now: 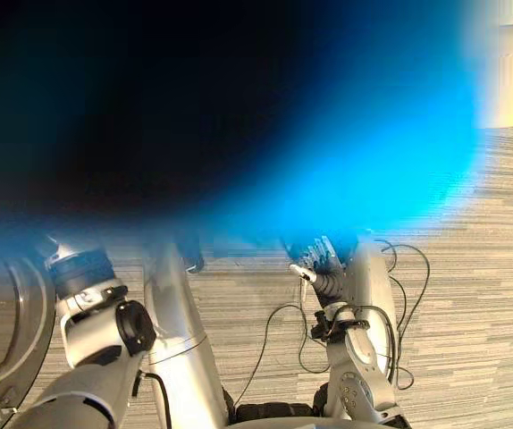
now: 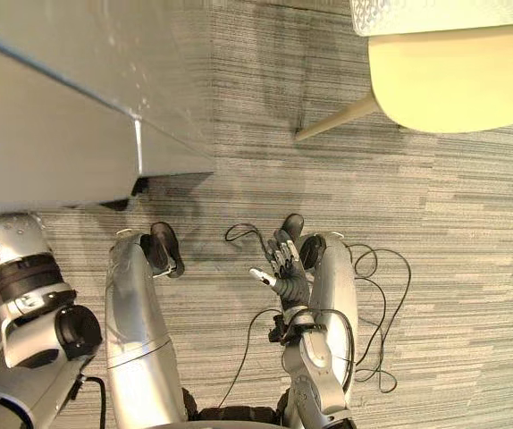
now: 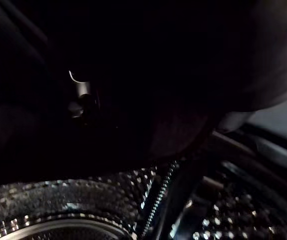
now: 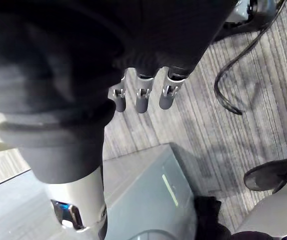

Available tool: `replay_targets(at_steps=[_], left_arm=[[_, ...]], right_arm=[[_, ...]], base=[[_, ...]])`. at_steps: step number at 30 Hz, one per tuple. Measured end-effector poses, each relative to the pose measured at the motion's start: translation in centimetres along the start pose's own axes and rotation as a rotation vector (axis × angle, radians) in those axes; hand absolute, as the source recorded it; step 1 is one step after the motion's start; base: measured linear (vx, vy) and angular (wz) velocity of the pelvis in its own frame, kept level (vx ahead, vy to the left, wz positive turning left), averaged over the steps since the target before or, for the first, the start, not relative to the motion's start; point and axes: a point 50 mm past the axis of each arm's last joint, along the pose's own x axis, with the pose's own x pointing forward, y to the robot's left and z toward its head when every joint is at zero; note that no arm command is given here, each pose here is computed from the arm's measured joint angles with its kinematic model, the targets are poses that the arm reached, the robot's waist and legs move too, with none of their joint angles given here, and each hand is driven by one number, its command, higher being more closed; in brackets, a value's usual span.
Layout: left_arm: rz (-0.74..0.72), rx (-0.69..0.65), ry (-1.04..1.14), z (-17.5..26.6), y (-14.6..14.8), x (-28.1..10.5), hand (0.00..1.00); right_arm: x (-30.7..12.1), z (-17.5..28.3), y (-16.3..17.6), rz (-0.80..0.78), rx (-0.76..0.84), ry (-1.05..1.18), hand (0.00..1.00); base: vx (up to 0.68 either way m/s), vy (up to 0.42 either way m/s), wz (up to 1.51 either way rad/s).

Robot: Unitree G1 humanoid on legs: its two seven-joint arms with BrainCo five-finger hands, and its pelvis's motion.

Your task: Pick up the laundry basket with both hands and put the clothes into the washing machine.

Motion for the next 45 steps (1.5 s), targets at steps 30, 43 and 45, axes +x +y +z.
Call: replay_targets(at_steps=[30, 43, 45], left_arm=[[-0.735, 1.144, -0.065, -5.8, -11.2, 0.1, 0.0], [-1.137, 1.988, -0.685, -7.0, -11.4, -3.0, 0.0], [-1.082, 1.963, -0.704, -6.6, -11.2, -2.7, 0.0]], right_arm=[[0.5, 0.6, -3.2, -0.005, -0.073, 0.019, 0.0], [-1.5, 0.3, -3.6, 0.055, -0.03, 0.031, 0.0], [-1.5, 0.4, -3.6, 0.054, -0.031, 0.023, 0.0]], base=[[-0.04, 0.015, -0.05], [-0.06, -0.013, 0.0], [-0.05, -0.006, 0.01]])
